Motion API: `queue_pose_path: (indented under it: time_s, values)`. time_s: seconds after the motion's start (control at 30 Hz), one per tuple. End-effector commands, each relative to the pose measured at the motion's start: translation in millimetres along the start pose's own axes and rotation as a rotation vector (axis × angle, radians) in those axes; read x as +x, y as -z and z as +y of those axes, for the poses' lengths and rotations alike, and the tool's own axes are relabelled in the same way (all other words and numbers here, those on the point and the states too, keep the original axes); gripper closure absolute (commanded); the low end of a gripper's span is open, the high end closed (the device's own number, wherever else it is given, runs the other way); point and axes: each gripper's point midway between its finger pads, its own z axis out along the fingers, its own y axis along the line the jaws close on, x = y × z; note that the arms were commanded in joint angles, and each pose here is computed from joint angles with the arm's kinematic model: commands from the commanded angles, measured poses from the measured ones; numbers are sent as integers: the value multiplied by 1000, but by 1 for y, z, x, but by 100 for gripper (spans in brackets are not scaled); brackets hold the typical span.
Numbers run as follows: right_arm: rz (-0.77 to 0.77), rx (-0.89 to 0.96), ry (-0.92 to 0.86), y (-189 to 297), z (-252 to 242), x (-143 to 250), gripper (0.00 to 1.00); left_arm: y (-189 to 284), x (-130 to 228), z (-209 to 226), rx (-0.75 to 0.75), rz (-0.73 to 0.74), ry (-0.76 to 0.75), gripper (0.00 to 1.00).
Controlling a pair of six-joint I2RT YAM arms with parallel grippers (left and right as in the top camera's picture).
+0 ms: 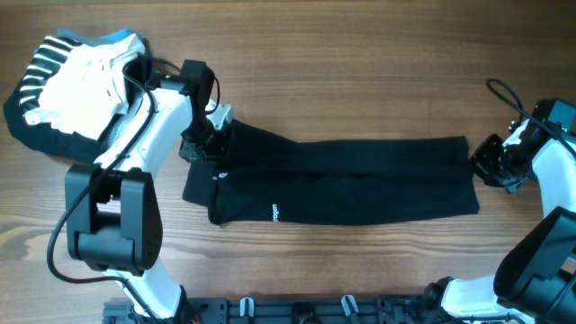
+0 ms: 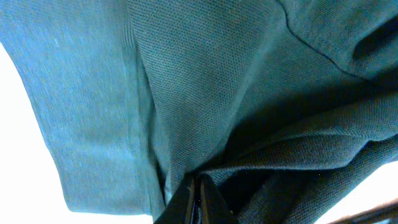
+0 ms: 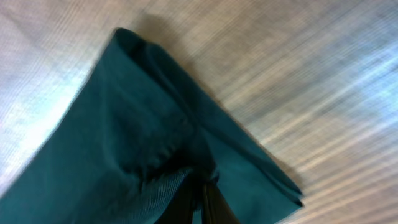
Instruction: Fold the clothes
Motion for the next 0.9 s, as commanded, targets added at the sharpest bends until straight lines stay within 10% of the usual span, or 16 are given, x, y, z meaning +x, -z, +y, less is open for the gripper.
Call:
queue_pose_path:
  time_s: [0.0, 0.67, 0.87]
  values:
    - [-29, 99, -22, 6, -18, -4, 94, 5, 13, -1, 3, 29, 3, 96]
    - [-120, 33, 20, 7, -4, -27, 92, 5, 19, 5, -35, 56, 7, 91]
    - [-48, -242, 155, 4, 44, -8, 47, 5, 23, 5, -36, 69, 10, 71]
